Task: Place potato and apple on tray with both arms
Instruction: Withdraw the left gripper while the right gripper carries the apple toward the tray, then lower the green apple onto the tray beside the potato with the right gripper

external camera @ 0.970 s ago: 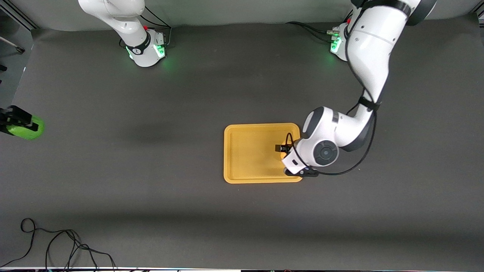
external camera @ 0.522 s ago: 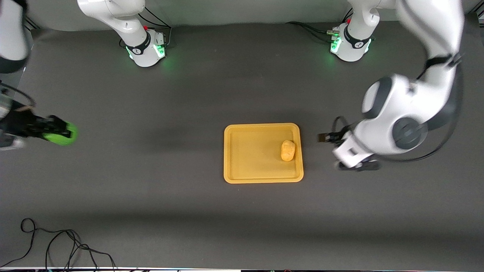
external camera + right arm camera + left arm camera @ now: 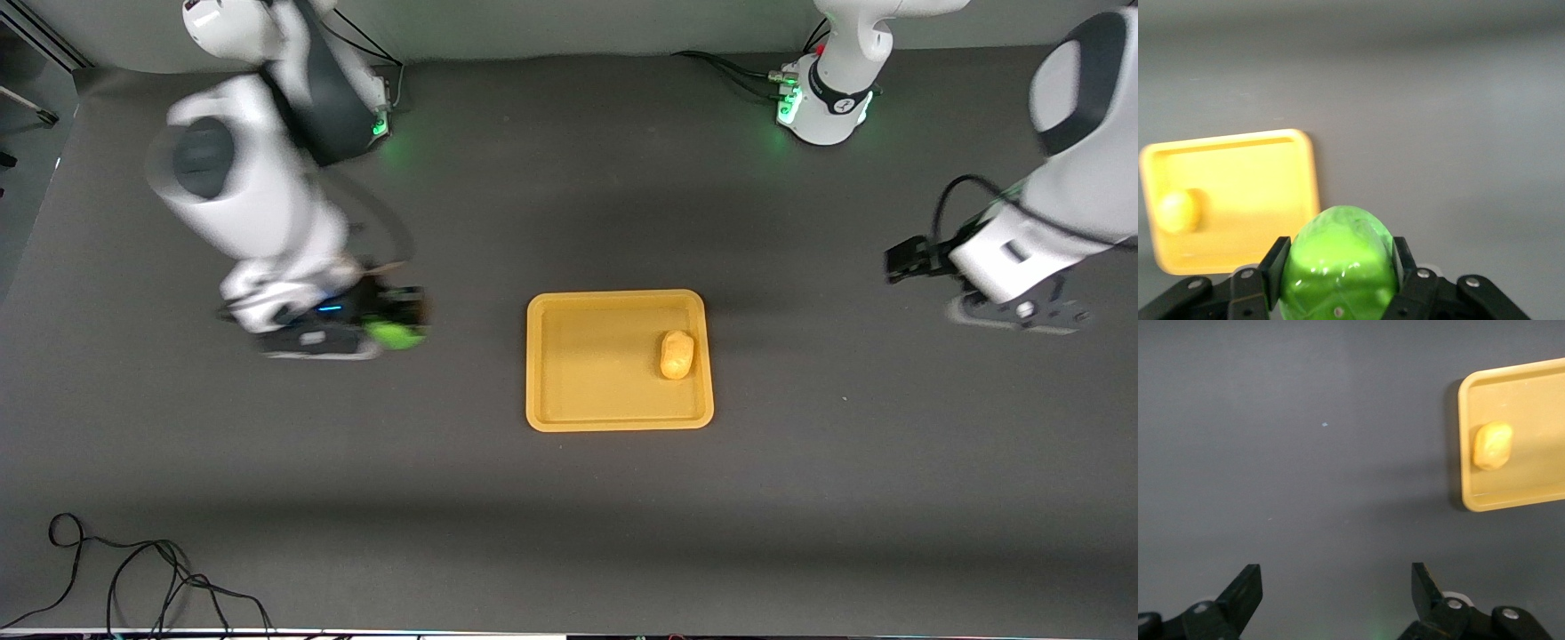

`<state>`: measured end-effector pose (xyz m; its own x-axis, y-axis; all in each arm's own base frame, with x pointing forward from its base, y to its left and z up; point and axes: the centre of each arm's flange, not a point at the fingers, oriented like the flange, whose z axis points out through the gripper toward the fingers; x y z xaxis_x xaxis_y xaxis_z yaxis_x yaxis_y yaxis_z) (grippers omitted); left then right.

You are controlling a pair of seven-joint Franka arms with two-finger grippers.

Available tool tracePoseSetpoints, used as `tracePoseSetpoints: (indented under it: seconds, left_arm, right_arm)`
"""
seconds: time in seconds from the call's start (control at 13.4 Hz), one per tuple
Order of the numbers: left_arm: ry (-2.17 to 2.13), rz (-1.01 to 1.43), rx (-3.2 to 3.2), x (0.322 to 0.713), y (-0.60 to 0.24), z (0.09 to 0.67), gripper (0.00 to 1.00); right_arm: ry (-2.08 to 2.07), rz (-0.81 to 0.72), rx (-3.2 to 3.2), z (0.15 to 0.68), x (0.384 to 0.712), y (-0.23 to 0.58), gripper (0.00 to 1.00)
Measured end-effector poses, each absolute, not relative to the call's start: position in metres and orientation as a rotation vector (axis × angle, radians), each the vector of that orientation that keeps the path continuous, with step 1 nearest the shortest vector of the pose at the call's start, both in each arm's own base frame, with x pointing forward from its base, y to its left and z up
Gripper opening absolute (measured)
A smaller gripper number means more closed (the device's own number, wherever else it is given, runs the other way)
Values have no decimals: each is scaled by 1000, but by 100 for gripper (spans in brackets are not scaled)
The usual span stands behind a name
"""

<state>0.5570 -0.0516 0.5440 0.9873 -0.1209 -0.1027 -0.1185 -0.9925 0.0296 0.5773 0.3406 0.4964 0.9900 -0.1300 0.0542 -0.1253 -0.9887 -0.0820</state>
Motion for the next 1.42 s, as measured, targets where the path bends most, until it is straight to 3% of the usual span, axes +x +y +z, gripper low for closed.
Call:
tracePoseSetpoints:
  seconds: [0.22,0.52,1.12,1.42]
  left_arm:
    - [-198,-126,3111,548,-34,551,100]
    - [-213,78,3133,545,-34,584,100]
    - [-254,91,3162,540,-34,586,100]
    - [-254,52,3162,537,-33,583,100]
  right_arm:
    - [278,-108,-3044,467,548,464,67]
    - [289,-116,-3084,404,515,553,67]
    - [271,-234,-3078,242,542,563,66]
    - [265,-247,-3090,205,543,559,66]
